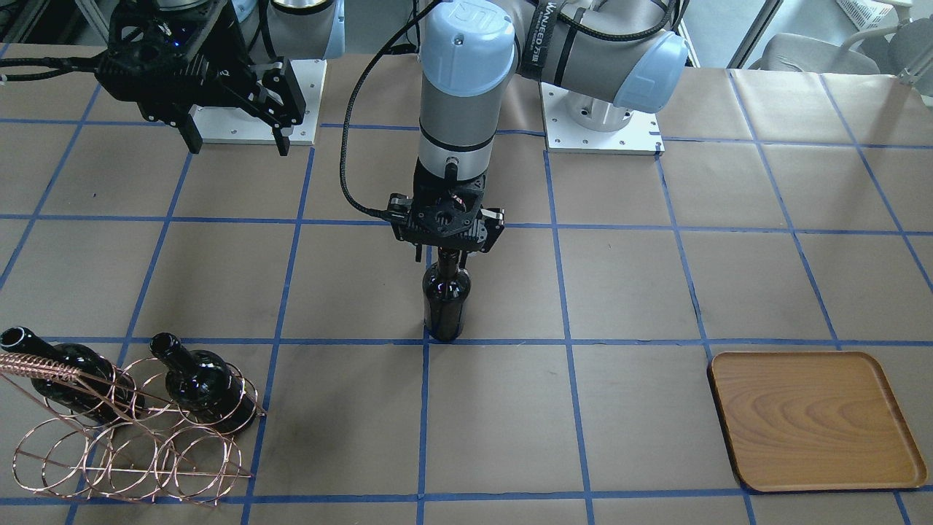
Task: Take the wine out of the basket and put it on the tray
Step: 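Lower the left gripper onto the bottle neck and grasp it, then lift the bottle with the left gripper and carry it over the wooden tray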
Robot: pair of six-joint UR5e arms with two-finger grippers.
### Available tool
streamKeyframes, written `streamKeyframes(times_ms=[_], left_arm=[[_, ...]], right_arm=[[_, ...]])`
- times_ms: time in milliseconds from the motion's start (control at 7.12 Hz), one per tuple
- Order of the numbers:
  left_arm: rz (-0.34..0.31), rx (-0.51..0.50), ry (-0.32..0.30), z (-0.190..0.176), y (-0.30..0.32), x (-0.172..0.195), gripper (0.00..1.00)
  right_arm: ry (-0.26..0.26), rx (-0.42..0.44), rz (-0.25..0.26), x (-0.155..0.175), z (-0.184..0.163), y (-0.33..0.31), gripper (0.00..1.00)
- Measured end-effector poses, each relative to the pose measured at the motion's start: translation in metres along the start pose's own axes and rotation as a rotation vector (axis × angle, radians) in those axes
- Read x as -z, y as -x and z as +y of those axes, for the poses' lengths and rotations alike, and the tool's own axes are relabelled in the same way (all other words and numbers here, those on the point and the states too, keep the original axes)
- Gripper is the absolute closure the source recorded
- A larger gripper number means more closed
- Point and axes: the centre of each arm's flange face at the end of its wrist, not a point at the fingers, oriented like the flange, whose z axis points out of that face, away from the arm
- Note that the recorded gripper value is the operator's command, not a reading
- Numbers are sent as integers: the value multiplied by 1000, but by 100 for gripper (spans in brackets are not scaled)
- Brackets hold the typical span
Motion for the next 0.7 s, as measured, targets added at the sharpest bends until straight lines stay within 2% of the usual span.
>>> streamKeyframes(times_ms=[421, 702], left_arm=[[-1, -7, 4, 0, 1, 2, 100], [-4, -24, -18, -12, 20, 19, 100]], right_arm=[[-1, 1, -4, 1, 1, 1, 0], [-2, 1, -6, 1, 1, 1, 0]])
